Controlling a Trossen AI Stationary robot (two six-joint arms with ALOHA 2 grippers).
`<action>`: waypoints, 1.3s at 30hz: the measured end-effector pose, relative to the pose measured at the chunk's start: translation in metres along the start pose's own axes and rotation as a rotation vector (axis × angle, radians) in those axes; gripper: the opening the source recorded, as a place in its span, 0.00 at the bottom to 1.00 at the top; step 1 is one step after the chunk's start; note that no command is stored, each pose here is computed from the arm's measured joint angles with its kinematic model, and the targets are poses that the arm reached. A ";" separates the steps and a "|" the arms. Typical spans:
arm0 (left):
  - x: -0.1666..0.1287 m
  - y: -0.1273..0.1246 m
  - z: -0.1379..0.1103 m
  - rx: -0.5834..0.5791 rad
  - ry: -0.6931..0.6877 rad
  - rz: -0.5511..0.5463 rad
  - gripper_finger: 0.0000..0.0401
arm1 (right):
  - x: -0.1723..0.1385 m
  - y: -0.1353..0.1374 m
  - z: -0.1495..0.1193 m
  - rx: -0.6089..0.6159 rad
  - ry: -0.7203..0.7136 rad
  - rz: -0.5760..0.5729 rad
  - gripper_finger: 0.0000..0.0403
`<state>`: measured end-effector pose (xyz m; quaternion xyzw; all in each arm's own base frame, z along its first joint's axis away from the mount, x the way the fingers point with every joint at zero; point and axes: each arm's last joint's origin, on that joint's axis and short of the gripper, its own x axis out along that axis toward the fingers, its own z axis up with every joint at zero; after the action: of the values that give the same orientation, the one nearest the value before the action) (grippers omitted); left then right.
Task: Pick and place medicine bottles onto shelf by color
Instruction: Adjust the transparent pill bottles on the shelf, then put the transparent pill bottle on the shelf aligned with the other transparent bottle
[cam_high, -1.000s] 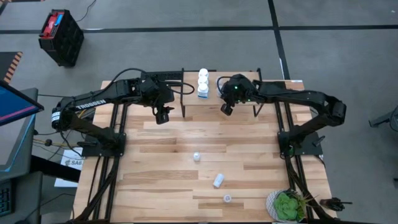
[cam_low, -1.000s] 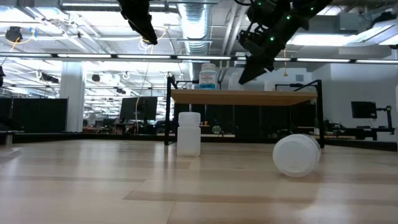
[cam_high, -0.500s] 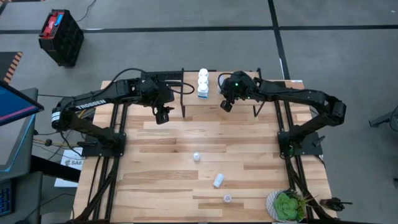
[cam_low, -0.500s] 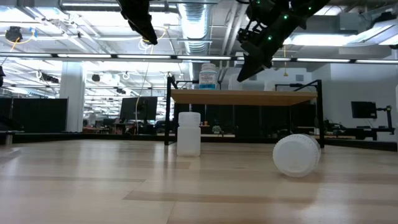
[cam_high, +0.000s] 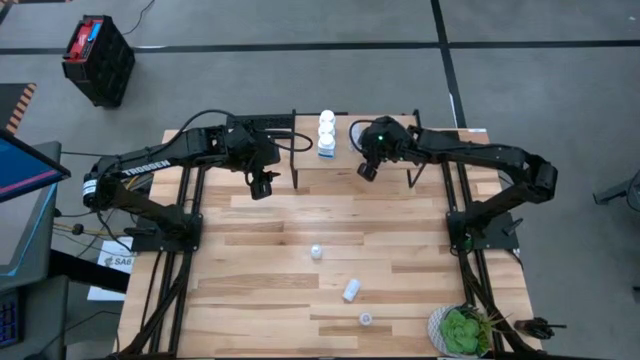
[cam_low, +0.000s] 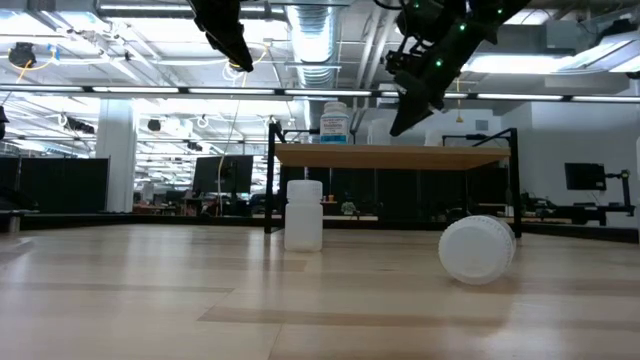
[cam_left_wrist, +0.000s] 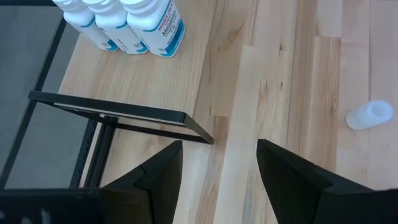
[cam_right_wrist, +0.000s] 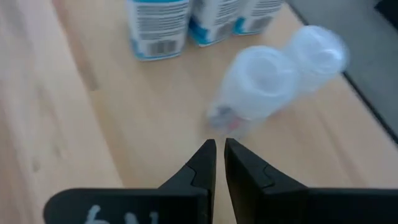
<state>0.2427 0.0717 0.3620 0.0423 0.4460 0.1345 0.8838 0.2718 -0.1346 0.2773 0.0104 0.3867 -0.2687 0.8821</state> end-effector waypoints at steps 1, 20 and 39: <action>0.000 0.000 0.000 0.000 0.000 0.000 0.48 | 0.000 0.000 0.000 0.000 -0.001 -0.009 0.14; 0.000 0.000 0.000 0.001 0.000 0.000 0.48 | 0.001 -0.005 0.003 -0.051 -0.033 -0.042 0.14; 0.000 0.000 0.000 0.006 0.000 0.000 0.48 | -0.019 0.015 0.007 -0.132 -0.086 0.013 0.14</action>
<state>0.2427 0.0717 0.3620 0.0451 0.4465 0.1332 0.8837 0.2736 -0.1148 0.2925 -0.0565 0.3654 -0.2370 0.8984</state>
